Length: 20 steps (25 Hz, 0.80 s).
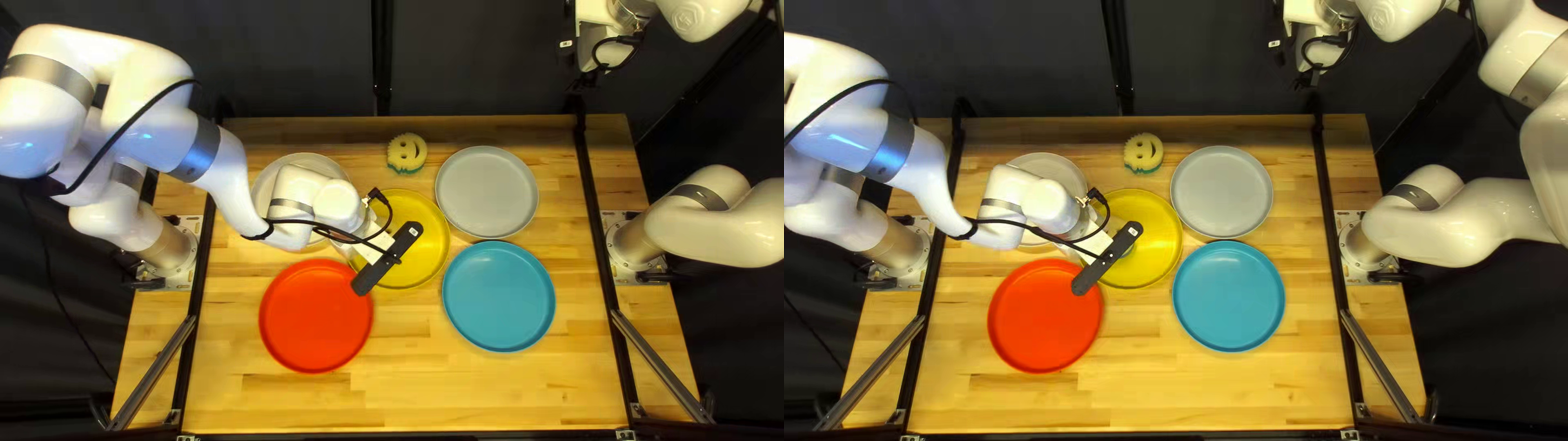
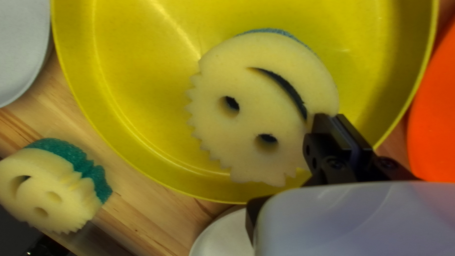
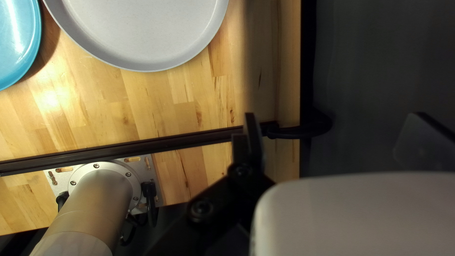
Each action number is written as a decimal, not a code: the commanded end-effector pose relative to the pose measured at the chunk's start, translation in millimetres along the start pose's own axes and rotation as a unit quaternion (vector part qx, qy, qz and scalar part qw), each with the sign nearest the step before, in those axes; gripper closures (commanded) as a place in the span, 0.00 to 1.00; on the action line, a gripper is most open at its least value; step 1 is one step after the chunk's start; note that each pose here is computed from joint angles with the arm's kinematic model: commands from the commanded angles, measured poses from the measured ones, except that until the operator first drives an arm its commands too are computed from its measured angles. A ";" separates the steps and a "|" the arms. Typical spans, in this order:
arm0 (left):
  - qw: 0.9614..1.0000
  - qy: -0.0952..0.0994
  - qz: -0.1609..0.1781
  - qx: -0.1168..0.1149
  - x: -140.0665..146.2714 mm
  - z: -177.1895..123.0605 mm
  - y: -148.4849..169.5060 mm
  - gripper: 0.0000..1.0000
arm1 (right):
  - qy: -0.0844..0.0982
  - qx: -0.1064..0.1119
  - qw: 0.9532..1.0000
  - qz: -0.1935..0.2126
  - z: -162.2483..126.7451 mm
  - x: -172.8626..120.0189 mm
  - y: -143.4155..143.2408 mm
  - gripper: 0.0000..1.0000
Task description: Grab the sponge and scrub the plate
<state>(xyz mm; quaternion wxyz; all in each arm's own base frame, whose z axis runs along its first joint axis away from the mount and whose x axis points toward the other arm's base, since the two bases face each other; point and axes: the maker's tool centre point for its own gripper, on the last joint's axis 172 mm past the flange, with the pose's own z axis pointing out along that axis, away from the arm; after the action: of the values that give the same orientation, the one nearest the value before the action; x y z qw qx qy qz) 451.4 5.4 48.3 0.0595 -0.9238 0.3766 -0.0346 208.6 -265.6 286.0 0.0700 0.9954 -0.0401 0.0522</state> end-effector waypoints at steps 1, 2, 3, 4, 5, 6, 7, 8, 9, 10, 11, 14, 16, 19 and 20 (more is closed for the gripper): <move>1.000 0.000 -0.004 -0.005 -8.9 8.2 -28.6 1.00 | 0.000 0.000 1.000 0.000 0.0 0.0 0.0 0.00; 1.000 0.000 -0.004 -0.006 -8.8 9.7 -34.0 1.00 | 0.000 0.000 1.000 0.000 0.0 0.0 0.0 0.00; 1.000 0.001 -0.004 -0.006 -7.9 10.5 -37.4 1.00 | 0.000 0.000 1.000 0.000 0.0 0.0 0.0 0.00; 1.000 0.001 -0.002 -0.006 -4.7 11.5 -42.1 1.00 | 0.000 0.000 1.000 0.000 0.0 0.0 0.0 0.00; 1.000 0.002 0.001 -0.005 -0.2 12.0 -44.2 1.00 | 0.000 0.000 1.000 0.000 0.0 0.0 0.0 0.00; 1.000 0.003 0.004 -0.003 3.8 12.0 -44.2 1.00 | 0.000 0.000 1.000 0.000 0.0 0.0 0.0 0.00; 1.000 0.003 0.006 -0.001 6.3 11.9 -43.3 1.00 | 0.000 0.000 1.000 0.000 0.0 0.0 0.0 0.00; 1.000 0.004 0.008 0.000 8.4 11.9 -41.3 1.00 | 0.000 0.000 1.000 0.000 0.0 0.0 0.0 0.00; 1.000 0.005 0.011 0.001 10.8 11.5 -38.1 1.00 | 0.000 0.000 1.000 0.000 0.0 0.0 0.0 0.00; 1.000 0.006 0.012 0.002 13.7 10.5 -34.2 1.00 | 0.000 0.000 1.000 0.000 0.0 0.0 0.0 0.00; 1.000 0.007 0.015 0.004 19.6 7.6 -25.6 1.00 | 0.000 0.000 1.000 0.000 0.0 0.0 0.0 0.00; 1.000 0.009 0.022 0.010 34.7 -1.1 -3.3 1.00 | 0.000 0.000 1.000 0.000 0.0 0.0 0.0 0.00; 1.000 0.010 0.026 0.014 45.2 -8.0 14.3 1.00 | 0.000 0.000 1.000 0.000 0.0 0.0 0.0 0.00; 0.999 0.010 0.031 0.020 52.1 -14.0 26.0 1.00 | 0.000 0.000 1.000 0.000 0.0 0.0 0.0 0.00; 0.999 0.010 0.032 0.022 52.9 -15.0 28.1 1.00 | 0.000 0.000 1.000 0.000 0.0 0.0 0.0 0.00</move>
<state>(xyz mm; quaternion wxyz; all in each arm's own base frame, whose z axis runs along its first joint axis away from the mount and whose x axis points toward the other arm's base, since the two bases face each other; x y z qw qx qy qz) 471.1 -45.3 57.7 0.0729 -0.9108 0.4035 -0.0490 208.6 -265.6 286.0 0.0700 0.9954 -0.0401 0.0522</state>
